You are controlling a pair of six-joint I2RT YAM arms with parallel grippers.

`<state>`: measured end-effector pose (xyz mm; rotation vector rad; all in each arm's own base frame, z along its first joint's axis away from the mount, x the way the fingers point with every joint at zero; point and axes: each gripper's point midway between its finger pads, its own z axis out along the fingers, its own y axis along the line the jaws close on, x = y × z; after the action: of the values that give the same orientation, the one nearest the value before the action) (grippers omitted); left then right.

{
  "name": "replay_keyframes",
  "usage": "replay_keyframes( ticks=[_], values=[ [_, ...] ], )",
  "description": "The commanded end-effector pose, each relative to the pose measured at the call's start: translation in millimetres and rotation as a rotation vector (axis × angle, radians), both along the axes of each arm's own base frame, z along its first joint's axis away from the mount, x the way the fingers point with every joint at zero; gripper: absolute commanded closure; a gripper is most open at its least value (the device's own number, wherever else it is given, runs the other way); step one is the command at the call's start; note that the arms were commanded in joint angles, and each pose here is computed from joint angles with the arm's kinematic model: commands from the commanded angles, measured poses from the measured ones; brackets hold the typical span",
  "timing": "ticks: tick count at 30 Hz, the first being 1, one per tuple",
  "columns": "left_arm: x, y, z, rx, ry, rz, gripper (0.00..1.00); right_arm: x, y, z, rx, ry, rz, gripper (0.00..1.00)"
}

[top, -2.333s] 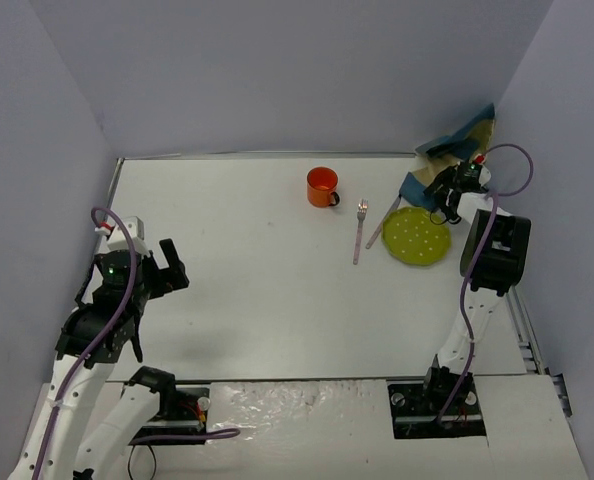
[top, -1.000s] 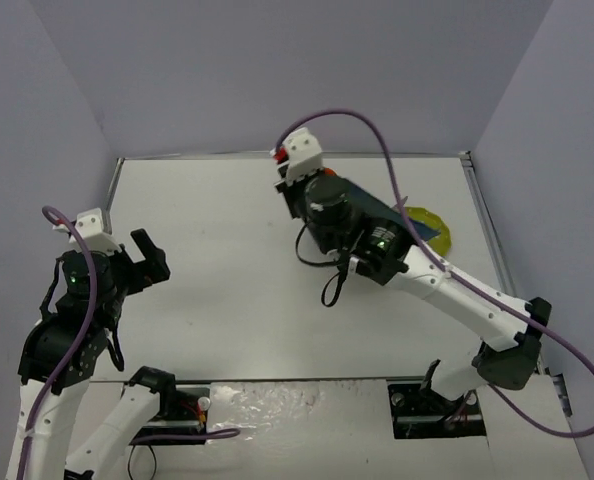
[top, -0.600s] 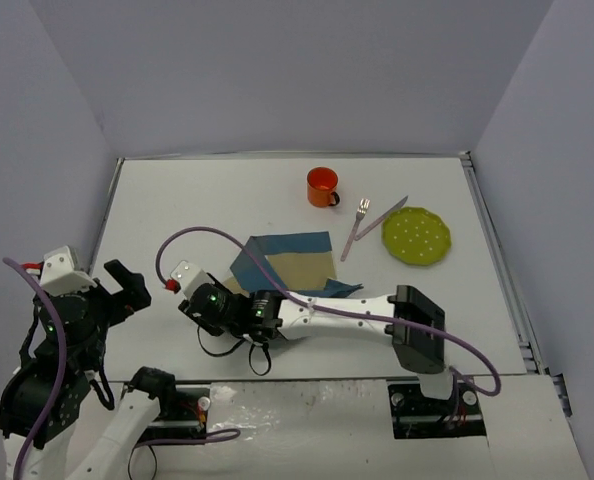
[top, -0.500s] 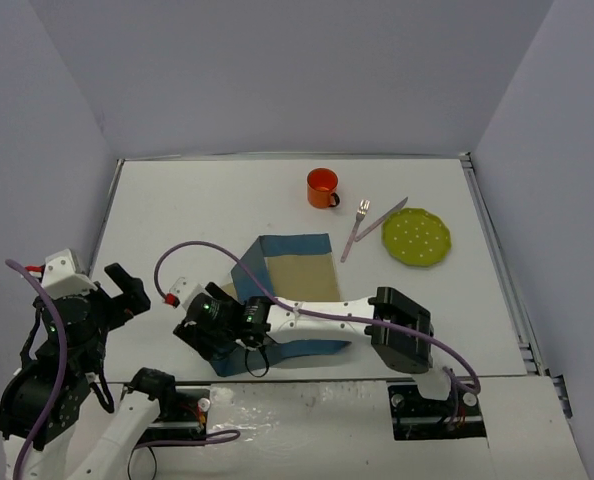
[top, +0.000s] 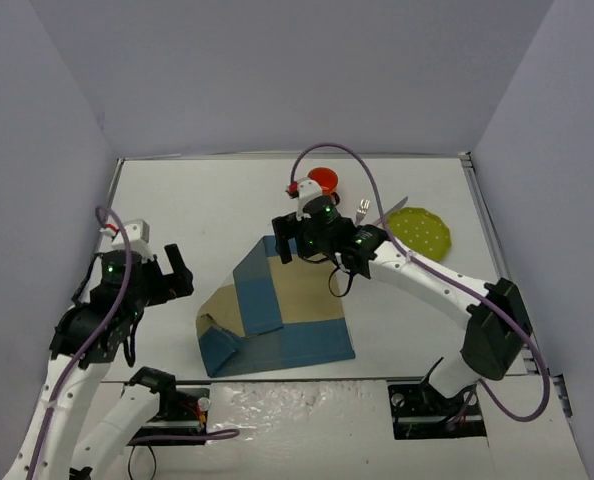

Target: Set the dinner table for one person

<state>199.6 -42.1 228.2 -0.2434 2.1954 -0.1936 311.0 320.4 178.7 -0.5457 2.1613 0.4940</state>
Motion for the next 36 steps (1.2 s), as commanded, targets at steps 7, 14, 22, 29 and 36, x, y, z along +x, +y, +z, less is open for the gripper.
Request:
replay_keyframes(
  ticks=[7,14,22,29,36],
  values=[
    [55.2,-83.2,21.1,-0.046,-0.044,-0.299,0.03,12.7,-71.2,-30.2,0.039,0.095,-0.236,0.17],
    [59.2,-174.5,-40.5,0.12,0.045,-0.359,0.03,21.4,-120.3,-64.5,0.067,0.198,-0.471,0.18],
    [48.5,-210.4,-113.8,0.288,0.181,-0.436,0.12,17.4,-123.1,-73.5,0.076,0.228,-0.497,0.18],
    [39.2,-232.7,-147.0,0.278,0.257,-0.494,0.22,11.5,-128.2,-79.5,0.071,0.238,-0.515,0.18],
    [24.9,-234.4,-170.5,0.274,0.34,-0.477,0.34,5.4,-130.6,-86.1,0.069,0.249,-0.523,0.18]
  ],
)
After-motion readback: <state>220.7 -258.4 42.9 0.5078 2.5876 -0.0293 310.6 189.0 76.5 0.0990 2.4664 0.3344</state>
